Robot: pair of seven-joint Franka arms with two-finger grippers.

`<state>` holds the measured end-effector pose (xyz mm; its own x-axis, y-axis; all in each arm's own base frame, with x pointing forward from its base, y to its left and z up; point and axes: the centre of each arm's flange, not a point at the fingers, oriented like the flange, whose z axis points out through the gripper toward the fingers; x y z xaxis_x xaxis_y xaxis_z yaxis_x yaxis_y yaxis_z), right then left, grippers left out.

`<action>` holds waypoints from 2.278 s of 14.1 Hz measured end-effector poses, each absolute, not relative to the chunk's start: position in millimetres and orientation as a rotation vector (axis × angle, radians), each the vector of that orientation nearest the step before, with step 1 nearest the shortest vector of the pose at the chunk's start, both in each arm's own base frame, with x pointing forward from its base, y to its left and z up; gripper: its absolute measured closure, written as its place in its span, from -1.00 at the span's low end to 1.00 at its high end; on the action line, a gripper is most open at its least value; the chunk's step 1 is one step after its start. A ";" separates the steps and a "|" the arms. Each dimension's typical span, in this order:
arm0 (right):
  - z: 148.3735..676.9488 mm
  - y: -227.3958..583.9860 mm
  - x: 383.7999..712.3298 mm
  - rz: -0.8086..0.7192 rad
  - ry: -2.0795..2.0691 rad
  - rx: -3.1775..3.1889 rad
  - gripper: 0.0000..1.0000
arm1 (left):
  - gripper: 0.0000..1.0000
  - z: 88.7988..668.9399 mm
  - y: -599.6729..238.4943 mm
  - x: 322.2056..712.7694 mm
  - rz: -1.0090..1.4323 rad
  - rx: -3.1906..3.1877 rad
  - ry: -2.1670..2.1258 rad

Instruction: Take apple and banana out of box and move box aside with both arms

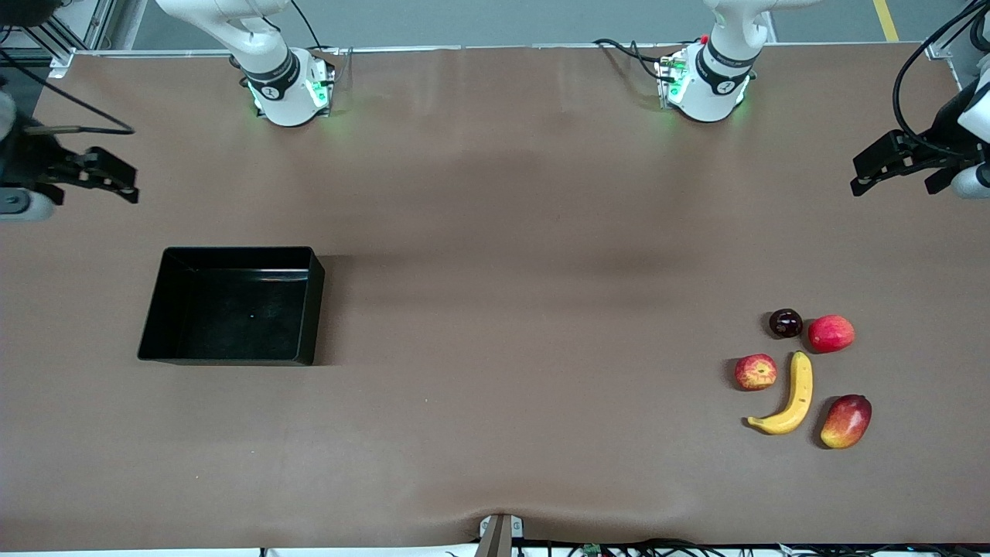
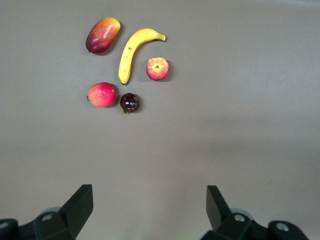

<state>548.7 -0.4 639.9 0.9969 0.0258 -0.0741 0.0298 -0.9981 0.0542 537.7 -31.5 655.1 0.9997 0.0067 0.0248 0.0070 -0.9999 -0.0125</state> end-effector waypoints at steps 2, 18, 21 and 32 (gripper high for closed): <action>636.1 -17.8 547.9 -0.120 0.018 3.098 -1.00 | -1.00 655.0 -34.0 537.6 -0.039 -3.129 -0.004; 647.3 -43.8 522.3 -0.049 -0.050 3.142 -1.00 | -1.00 655.1 -35.4 537.5 -0.039 -3.129 0.000; 647.4 -43.8 522.5 -0.046 -0.050 3.142 -1.00 | -1.00 655.1 -35.4 537.5 -0.039 -3.129 0.000; 647.5 -45.7 522.5 -0.044 -0.055 3.142 -1.00 | -1.00 655.1 -35.8 537.5 -0.039 -3.129 0.002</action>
<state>522.5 -45.7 647.5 0.9990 -0.0351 -0.0283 -0.0351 -0.9994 -0.0011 537.5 -35.8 655.1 0.9997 -0.0012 0.0249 -0.0009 -0.9999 -0.0128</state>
